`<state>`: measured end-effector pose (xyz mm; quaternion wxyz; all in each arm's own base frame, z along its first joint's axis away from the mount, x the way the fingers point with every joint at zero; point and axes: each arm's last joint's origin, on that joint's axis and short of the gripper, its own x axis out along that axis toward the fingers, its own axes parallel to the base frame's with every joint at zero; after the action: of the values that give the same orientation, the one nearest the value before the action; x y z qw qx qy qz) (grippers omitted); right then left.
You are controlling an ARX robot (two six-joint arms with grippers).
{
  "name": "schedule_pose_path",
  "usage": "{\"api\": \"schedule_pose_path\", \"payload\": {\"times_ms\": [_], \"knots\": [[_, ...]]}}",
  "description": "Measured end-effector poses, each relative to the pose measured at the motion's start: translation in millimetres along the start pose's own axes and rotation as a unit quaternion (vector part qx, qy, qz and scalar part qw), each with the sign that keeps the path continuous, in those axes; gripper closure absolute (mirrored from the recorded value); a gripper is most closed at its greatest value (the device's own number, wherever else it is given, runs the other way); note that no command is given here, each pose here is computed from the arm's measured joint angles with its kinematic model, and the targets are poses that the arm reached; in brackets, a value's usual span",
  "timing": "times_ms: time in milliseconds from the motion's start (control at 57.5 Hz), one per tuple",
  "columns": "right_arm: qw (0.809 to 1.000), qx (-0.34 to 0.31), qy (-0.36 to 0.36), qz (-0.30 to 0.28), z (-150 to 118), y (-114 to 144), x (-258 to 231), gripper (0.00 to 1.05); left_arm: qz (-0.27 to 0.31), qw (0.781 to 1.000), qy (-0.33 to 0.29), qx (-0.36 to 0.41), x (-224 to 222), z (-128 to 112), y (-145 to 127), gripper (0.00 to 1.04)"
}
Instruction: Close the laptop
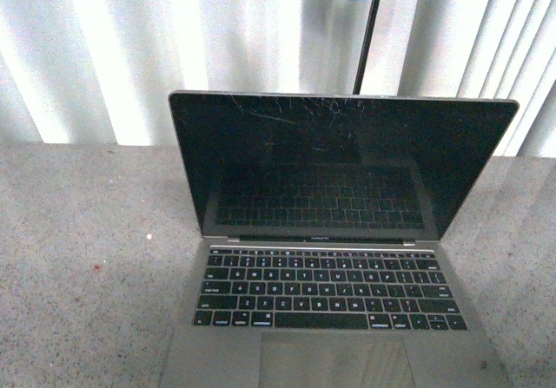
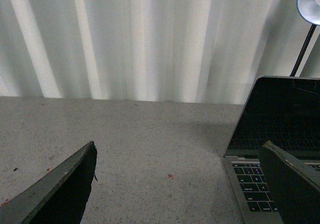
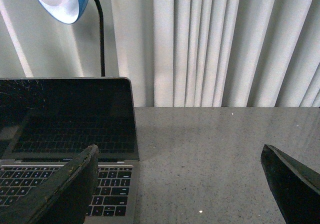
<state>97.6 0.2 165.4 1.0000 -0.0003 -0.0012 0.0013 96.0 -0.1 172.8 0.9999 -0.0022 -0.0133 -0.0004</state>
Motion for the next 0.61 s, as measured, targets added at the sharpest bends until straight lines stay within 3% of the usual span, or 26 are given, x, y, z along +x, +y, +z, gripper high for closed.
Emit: {"api": "schedule_pose_path", "payload": {"times_ms": [348,400,452,539,608], "knots": [[1.0,0.002,0.004,0.0,-0.3,0.0,0.1,0.07,0.0,1.0,0.0,0.0,0.0,0.0,0.0,0.07],[0.99,0.062,0.128,-0.023,1.3,-0.7,1.3,0.07,0.032,0.999,0.021,-0.015,0.9,-1.4,-0.2,0.07],[0.976,0.108,0.187,-0.017,3.2,-1.9,8.0,0.07,0.071,0.997,0.02,-0.028,8.5,6.1,-3.7,0.07],[0.968,0.135,0.207,0.052,12.1,-4.5,19.3,0.07,0.011,0.999,-0.025,-0.038,22.5,32.2,-9.3,0.07],[0.952,0.16,0.214,0.147,30.1,-12.6,37.0,0.07,-0.094,0.992,-0.071,-0.054,49.9,69.6,-24.4,0.07]]}}
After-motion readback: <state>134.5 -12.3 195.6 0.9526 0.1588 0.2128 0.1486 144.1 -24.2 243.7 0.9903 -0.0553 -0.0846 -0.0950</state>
